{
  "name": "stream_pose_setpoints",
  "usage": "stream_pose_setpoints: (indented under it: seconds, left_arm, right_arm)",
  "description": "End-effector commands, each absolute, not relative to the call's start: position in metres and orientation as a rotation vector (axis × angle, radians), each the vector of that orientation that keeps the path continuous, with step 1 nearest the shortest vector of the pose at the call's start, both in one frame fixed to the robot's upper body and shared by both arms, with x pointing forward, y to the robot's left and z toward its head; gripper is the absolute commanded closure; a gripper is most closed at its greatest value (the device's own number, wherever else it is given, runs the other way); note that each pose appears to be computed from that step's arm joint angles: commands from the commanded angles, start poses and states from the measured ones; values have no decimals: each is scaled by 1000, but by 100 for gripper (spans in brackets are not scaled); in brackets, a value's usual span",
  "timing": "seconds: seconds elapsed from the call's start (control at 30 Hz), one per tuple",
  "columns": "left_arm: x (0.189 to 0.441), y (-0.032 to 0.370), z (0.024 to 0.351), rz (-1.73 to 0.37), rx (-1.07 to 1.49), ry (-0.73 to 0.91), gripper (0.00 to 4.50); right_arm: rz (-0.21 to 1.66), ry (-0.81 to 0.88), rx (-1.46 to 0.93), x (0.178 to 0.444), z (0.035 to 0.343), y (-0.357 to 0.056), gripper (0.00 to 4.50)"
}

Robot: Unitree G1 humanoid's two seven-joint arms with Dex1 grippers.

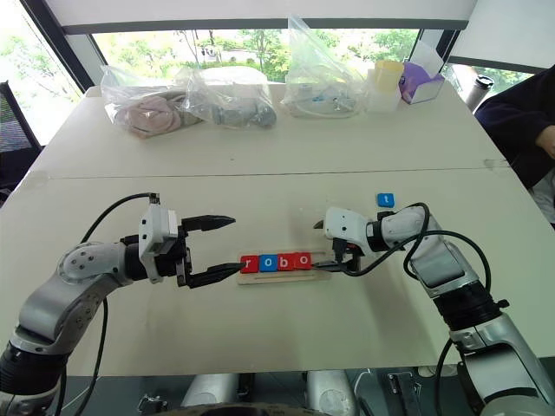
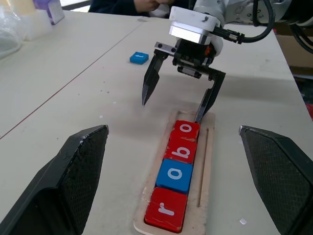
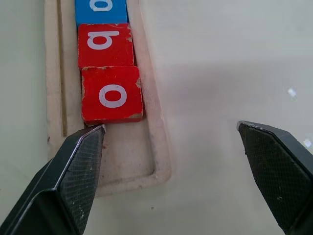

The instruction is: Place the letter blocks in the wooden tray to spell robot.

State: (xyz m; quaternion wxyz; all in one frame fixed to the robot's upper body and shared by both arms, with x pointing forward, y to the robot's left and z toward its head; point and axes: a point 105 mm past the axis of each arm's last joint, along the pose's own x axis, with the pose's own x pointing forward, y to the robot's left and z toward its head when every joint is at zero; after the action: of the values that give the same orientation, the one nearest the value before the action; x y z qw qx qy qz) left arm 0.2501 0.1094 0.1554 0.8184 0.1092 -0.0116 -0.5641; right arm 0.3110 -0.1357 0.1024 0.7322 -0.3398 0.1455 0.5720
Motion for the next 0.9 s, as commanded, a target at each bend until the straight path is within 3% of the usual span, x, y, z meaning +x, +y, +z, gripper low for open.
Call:
stream_pose_setpoints:
  seconds: [0.03,0.3,0.47,0.57,0.77,0.9]
  left_arm:
    - [246,107,165,-1210,255,-73,0]
    - [245,107,164,-1207,256,-72,0]
    - [246,107,164,-1208,258,-75,0]
    - [248,106,164,-1209,255,-80,0]
    - [250,103,163,-1219,254,-89,0]
    - [252,102,163,-1222,255,-95,0]
  right_arm:
    - [1273,264,-777,312,115,-128,6]
    - [1200,260,-832,319,133,-151,6]
    - [1028,206,-745,336,160,-168,6]
    - [727,165,-659,364,173,-194,6]
    - [236,251,-499,385,164,-243,6]
    - [82,296,-401,386,156,-253,6]
